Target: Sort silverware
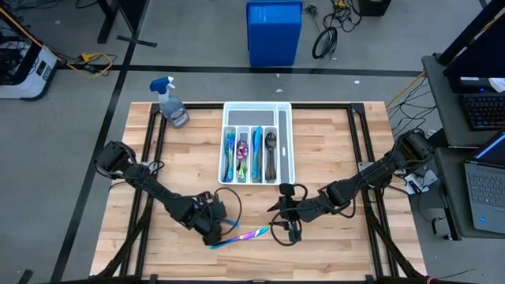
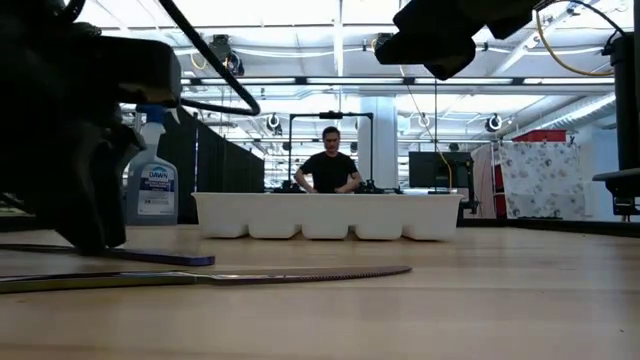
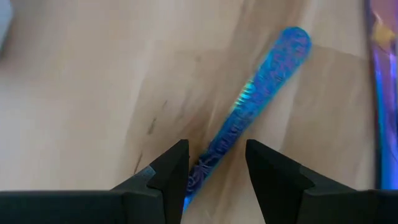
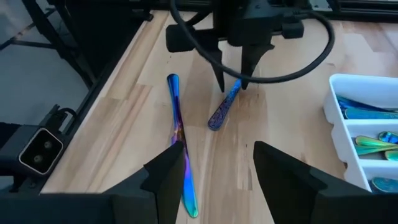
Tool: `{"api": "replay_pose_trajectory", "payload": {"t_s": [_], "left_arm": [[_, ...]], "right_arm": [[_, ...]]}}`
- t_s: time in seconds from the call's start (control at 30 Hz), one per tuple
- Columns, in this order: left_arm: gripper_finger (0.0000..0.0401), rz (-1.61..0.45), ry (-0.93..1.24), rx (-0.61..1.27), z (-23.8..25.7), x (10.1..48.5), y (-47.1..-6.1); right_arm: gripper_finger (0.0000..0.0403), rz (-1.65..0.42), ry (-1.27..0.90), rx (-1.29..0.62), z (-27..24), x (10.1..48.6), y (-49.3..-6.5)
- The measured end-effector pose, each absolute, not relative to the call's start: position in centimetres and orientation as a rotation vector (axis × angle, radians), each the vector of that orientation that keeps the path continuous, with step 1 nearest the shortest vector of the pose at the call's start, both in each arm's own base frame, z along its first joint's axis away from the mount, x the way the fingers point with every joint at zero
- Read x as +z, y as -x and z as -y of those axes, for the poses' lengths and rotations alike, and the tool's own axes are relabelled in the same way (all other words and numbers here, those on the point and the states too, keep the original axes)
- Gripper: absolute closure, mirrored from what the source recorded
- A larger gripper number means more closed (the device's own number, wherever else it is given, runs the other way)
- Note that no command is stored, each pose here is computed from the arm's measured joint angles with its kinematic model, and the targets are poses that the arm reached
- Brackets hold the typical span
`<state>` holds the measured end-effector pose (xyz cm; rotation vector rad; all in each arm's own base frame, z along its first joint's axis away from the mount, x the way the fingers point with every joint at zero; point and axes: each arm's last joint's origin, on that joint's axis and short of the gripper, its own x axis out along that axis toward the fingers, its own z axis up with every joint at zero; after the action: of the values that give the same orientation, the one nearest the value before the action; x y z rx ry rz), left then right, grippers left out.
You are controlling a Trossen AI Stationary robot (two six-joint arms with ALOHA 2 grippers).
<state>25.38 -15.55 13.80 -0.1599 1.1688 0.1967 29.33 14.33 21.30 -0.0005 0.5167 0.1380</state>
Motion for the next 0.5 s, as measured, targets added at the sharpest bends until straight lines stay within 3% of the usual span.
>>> {"api": "replay_pose_trajectory", "payload": {"t_s": [0.33,0.5], "left_arm": [[0.0258,-1.197,0.012,0.078,15.52,13.78,-25.36],[0.0311,-1.198,-0.01,0.071,15.1,13.78,-25.61]], "right_arm": [[0.0227,-0.496,0.005,0.151,-14.59,21.48,-29.33],[0.0227,-0.495,0.019,0.154,-14.58,21.48,-29.33]]}}
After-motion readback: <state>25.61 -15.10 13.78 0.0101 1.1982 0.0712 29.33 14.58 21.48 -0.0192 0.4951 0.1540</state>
